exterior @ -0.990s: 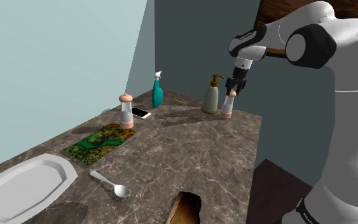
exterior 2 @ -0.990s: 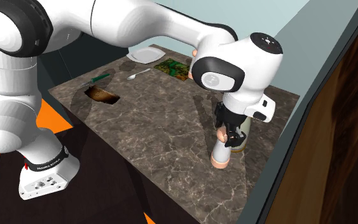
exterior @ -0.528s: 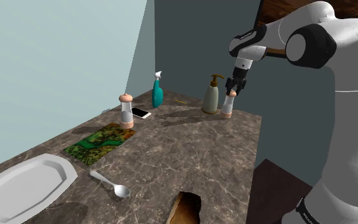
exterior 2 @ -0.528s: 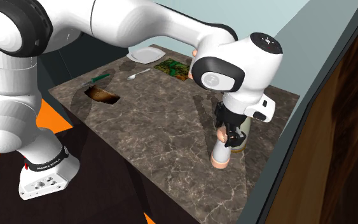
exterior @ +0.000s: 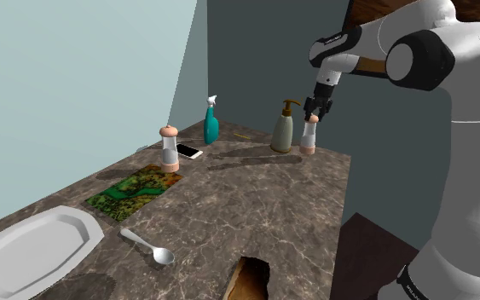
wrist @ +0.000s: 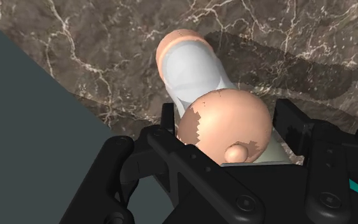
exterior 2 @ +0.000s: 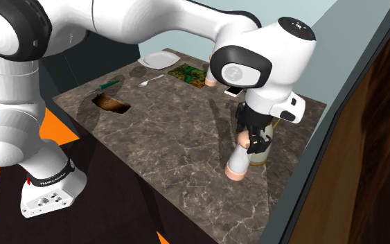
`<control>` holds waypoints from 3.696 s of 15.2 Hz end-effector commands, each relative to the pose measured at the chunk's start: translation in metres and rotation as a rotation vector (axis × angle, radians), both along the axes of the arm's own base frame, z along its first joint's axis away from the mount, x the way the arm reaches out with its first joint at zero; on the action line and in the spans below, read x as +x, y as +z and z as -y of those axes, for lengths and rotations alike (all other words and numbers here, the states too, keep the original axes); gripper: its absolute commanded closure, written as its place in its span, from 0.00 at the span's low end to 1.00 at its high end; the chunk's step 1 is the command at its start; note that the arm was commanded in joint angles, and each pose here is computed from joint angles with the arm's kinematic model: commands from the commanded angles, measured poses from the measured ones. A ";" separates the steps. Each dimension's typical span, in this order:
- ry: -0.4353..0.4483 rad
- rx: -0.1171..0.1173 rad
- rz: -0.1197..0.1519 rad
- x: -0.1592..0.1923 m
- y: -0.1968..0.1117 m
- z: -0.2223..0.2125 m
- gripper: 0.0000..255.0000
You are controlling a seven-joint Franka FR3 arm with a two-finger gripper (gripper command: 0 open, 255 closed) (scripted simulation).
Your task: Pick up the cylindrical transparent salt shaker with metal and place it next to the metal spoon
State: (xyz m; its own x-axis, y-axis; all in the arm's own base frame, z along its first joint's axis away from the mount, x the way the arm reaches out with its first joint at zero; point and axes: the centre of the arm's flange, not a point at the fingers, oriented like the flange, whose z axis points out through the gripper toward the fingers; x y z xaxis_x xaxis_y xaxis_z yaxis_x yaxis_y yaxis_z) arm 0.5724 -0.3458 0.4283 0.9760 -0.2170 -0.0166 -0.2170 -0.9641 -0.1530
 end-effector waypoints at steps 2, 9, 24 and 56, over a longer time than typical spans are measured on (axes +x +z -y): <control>0.000 0.000 0.000 -0.001 0.016 -0.001 1.00; 0.000 0.000 0.000 -0.001 0.053 -0.001 1.00; 0.000 0.000 0.000 -0.002 0.101 -0.179 1.00; 0.000 0.000 0.000 -0.005 0.209 -0.588 1.00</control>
